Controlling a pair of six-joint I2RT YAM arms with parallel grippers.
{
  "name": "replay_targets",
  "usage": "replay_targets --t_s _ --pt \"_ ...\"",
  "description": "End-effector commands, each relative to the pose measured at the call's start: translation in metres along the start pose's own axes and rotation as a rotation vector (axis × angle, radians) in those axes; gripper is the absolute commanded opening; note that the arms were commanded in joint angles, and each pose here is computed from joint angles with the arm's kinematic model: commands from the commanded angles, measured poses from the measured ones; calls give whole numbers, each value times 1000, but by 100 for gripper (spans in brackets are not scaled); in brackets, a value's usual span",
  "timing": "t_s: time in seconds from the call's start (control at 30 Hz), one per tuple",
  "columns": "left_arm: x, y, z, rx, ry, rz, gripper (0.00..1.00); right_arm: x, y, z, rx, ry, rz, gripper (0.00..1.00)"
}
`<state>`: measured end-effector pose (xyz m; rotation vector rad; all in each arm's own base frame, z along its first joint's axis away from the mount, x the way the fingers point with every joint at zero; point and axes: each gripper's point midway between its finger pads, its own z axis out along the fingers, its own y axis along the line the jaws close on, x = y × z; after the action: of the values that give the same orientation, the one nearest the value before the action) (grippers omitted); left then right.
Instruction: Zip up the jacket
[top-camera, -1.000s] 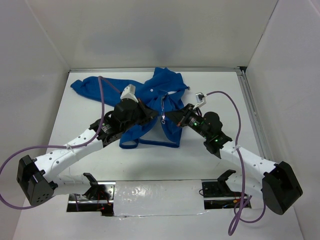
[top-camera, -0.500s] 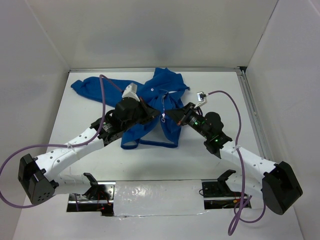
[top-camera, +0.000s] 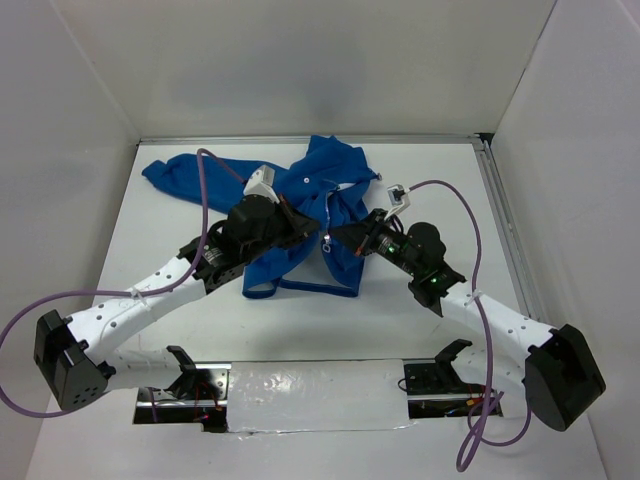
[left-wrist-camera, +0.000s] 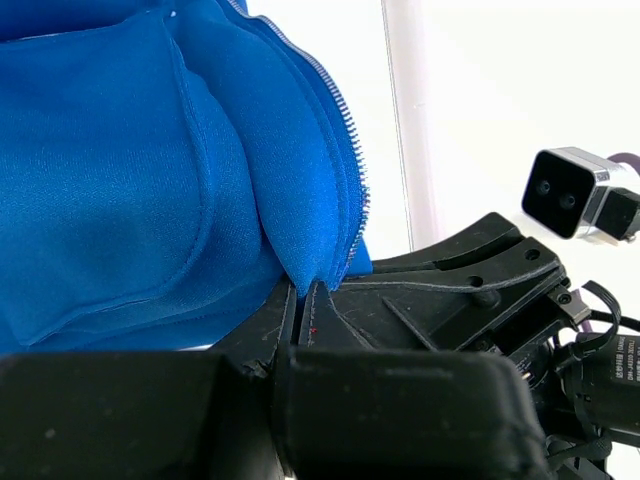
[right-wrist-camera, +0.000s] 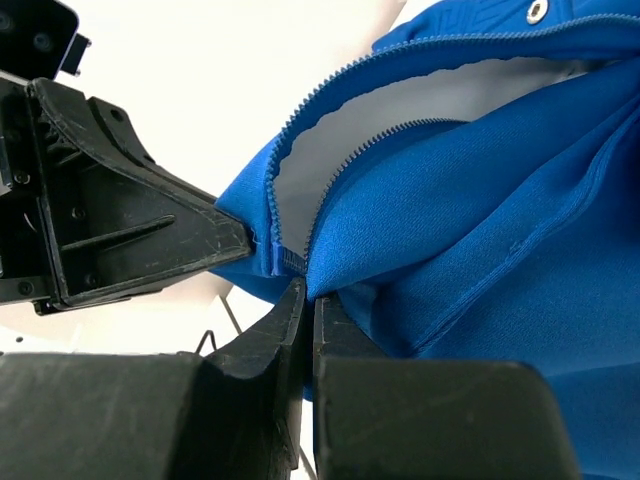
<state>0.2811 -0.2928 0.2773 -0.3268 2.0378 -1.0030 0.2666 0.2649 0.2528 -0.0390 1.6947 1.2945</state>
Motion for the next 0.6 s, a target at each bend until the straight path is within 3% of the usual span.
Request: replay_targets --t_s 0.0,0.57 --pt "-18 -39 -14 133 -46 3 0 -24 35 -2 -117 -67 -59 0" --pt "-15 -37 -20 141 -34 -7 0 -42 37 -12 -108 -178 -35 0"
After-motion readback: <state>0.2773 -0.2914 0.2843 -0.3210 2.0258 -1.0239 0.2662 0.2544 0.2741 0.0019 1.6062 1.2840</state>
